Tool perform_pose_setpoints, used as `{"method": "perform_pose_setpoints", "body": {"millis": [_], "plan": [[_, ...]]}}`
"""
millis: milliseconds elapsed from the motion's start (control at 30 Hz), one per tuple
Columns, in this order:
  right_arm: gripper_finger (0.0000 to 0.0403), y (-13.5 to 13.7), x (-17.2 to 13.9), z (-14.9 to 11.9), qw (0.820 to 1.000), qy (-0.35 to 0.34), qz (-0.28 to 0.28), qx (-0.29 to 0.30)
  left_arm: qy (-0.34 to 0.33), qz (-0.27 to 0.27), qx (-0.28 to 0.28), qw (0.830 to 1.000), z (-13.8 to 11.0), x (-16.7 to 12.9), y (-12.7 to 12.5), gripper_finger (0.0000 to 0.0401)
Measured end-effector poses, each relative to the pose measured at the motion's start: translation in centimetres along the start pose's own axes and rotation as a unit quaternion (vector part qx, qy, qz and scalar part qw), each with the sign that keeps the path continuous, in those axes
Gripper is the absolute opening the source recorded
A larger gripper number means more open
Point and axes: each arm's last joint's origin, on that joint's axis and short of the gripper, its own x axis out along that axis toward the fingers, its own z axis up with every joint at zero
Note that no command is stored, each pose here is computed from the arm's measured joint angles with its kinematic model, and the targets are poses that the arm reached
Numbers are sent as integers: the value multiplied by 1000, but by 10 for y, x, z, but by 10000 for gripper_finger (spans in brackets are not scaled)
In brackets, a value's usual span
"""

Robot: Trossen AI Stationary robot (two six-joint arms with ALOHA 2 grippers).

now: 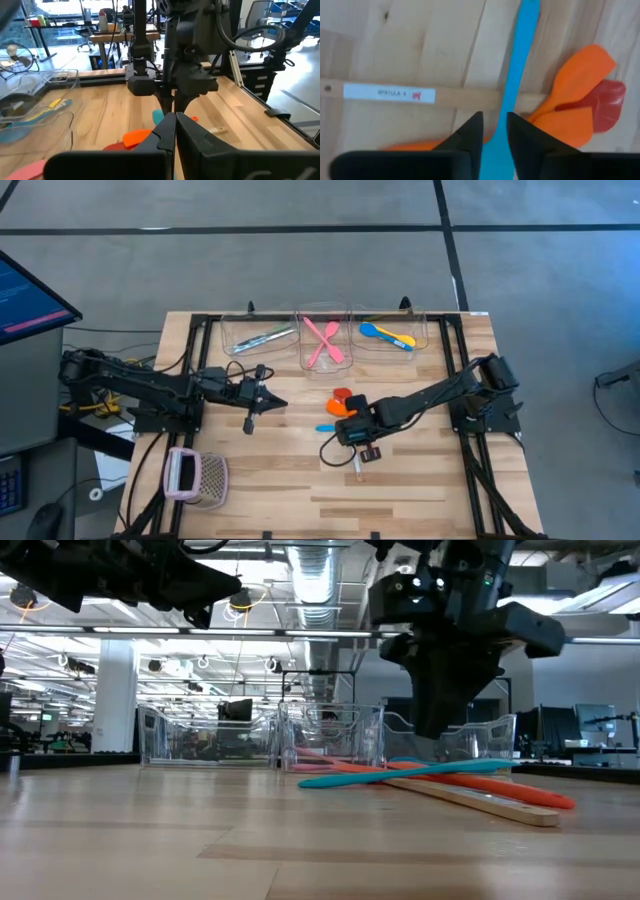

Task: Pick & Place Kitchen Items
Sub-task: Put the blue spatula into the middle transparent bin

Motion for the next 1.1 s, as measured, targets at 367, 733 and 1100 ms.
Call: {"method": "perform_pose_setpoints", "body": {"millis": [367, 733, 1100], "plan": [[147, -4, 8, -4, 1000, -8, 1, 11, -4, 0, 0, 1000, 1, 0, 0, 2], [124, -14, 25, -16, 999, -7, 5, 36, -7, 0, 0, 1000, 1, 0, 0, 2], [123, -13, 27, -16, 999, -18, 12, 38, -7, 0, 0, 1000, 1, 0, 0, 2]]}}
